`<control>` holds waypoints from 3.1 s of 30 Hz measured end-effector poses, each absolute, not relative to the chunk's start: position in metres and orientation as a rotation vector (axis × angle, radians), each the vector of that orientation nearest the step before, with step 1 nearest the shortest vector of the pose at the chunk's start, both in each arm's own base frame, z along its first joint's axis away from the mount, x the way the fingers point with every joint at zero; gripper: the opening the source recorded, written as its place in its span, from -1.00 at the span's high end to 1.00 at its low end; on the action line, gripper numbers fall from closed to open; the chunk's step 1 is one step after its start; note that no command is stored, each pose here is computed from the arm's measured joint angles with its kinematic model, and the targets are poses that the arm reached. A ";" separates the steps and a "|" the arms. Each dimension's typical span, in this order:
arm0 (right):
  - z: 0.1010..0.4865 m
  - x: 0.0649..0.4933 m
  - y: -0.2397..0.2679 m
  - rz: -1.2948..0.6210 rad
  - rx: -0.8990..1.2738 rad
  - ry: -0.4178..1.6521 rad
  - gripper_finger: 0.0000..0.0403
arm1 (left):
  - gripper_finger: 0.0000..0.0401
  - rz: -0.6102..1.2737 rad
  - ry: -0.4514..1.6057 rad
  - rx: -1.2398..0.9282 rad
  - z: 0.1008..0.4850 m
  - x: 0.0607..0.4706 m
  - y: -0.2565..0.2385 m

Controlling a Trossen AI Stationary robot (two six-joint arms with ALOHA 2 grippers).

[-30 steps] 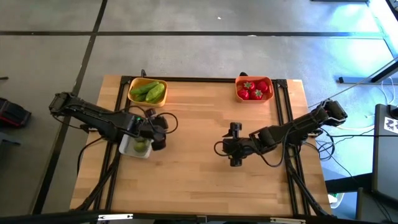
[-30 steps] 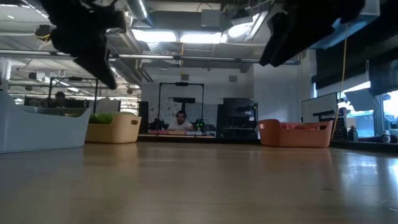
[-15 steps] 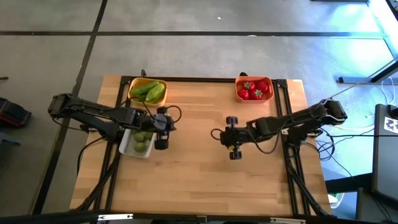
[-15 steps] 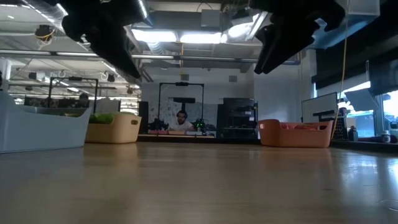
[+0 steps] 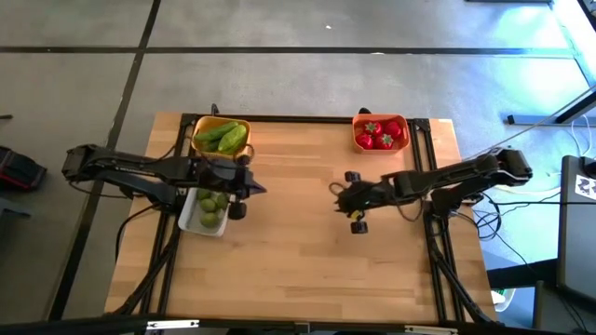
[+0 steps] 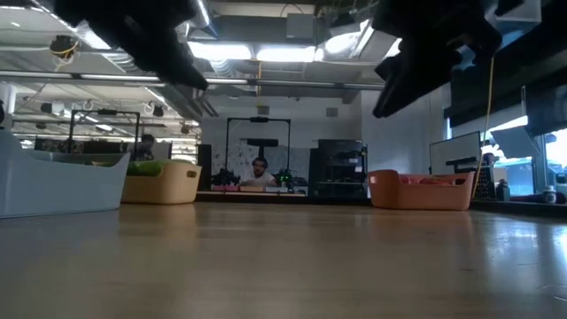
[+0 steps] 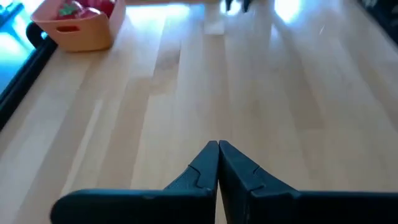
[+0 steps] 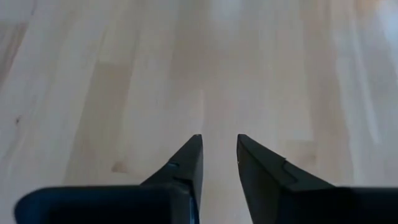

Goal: Sort produce into baskets
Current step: Return to Home Position

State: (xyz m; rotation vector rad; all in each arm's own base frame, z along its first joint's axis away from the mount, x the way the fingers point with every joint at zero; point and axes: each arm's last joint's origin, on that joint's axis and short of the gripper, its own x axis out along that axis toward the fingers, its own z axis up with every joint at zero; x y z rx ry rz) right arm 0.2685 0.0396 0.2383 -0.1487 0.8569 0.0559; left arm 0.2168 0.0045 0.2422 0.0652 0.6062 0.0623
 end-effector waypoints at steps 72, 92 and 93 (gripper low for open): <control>0.180 0.095 -0.004 -0.088 0.127 -0.016 0.57 | 0.96 0.116 -0.026 -0.106 0.179 0.094 0.007; 0.173 0.096 -0.005 -0.097 0.120 -0.023 0.57 | 0.96 0.114 -0.036 -0.077 0.181 0.094 0.007; 0.173 0.096 -0.005 -0.097 0.120 -0.020 0.57 | 0.96 0.114 -0.037 -0.077 0.181 0.094 0.007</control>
